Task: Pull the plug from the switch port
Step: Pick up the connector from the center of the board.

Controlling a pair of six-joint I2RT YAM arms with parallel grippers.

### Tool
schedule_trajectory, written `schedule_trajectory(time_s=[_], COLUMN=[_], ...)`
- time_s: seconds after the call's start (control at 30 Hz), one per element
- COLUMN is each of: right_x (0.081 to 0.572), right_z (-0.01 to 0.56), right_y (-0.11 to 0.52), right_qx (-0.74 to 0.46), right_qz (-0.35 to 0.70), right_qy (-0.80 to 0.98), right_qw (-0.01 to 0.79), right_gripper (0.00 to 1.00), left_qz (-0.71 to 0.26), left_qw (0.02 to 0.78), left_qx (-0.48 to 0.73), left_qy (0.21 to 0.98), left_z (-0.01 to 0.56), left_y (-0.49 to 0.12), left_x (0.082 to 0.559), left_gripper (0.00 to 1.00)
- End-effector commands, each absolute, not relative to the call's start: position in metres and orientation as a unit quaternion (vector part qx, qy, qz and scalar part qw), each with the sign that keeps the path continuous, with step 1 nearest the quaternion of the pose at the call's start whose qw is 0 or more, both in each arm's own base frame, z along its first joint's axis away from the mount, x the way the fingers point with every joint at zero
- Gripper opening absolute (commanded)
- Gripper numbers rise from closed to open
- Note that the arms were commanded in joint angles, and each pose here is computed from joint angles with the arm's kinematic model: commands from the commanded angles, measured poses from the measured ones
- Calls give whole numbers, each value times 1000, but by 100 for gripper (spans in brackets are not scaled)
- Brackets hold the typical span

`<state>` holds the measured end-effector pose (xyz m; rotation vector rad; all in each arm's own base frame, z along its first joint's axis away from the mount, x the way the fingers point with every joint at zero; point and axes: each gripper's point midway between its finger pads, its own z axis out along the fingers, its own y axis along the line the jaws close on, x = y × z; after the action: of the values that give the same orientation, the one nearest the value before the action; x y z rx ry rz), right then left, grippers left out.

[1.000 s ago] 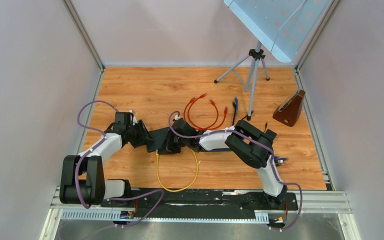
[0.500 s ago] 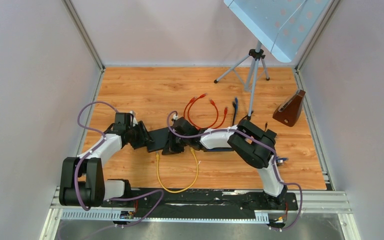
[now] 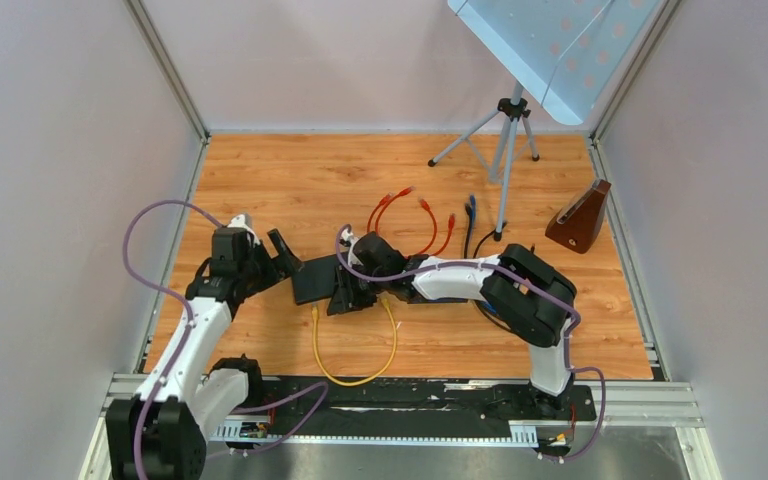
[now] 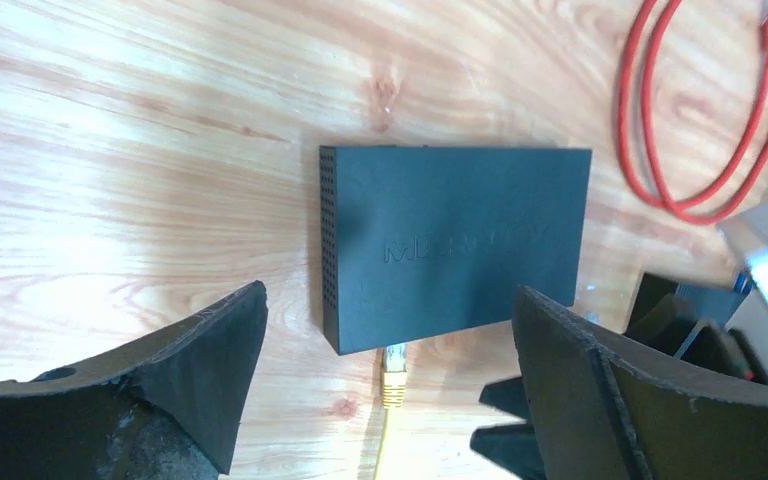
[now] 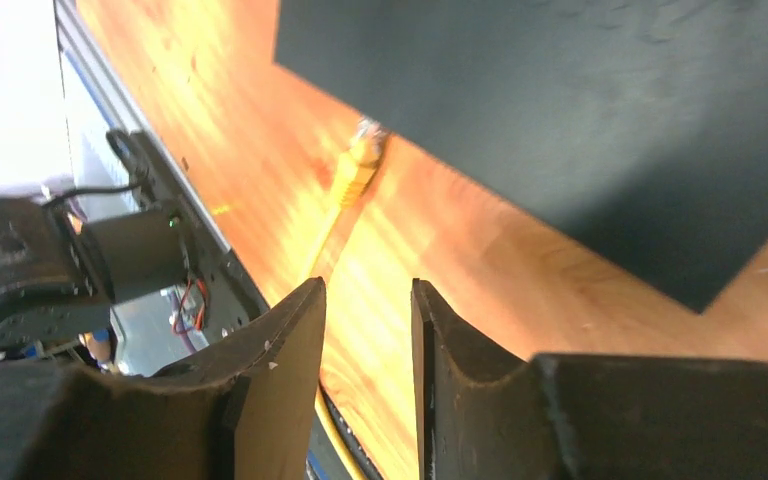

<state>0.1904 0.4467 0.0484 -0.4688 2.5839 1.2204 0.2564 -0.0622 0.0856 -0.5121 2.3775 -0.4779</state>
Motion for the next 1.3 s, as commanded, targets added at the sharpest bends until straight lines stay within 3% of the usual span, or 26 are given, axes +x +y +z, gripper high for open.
schedule_trajectory(time_s=[0.0, 0.27, 0.8, 1.07, 1.13, 1.23, 1.27], right_x=[159, 107, 80, 99, 102, 101, 100], right_z=[70, 52, 18, 0, -1, 6, 9], right_y=[453, 470, 479, 458, 451, 449, 450], right_qx=[-263, -356, -444, -432, -423, -415, -415], right_qz=[429, 354, 222, 104, 91, 98, 108], right_qy=[854, 850, 840, 857, 861, 865, 865], right_qw=[132, 161, 217, 263, 267, 265, 262], right_gripper=[37, 38, 37, 24, 17, 0, 0], left_qz=[-131, -40, -44, -46, -46, -54, -57], left_qw=[383, 373, 356, 349, 346, 344, 342], left_qx=[-237, -293, -330, -335, -336, -335, -335], left_qy=[883, 879, 873, 874, 875, 875, 876], left_z=[116, 123, 120, 113, 111, 109, 109], left_y=[-37, -2, 11, 11, 11, 8, 7], left_x=[253, 237, 238, 236, 235, 237, 238], left_gripper=[100, 100, 100, 100, 100, 100, 100])
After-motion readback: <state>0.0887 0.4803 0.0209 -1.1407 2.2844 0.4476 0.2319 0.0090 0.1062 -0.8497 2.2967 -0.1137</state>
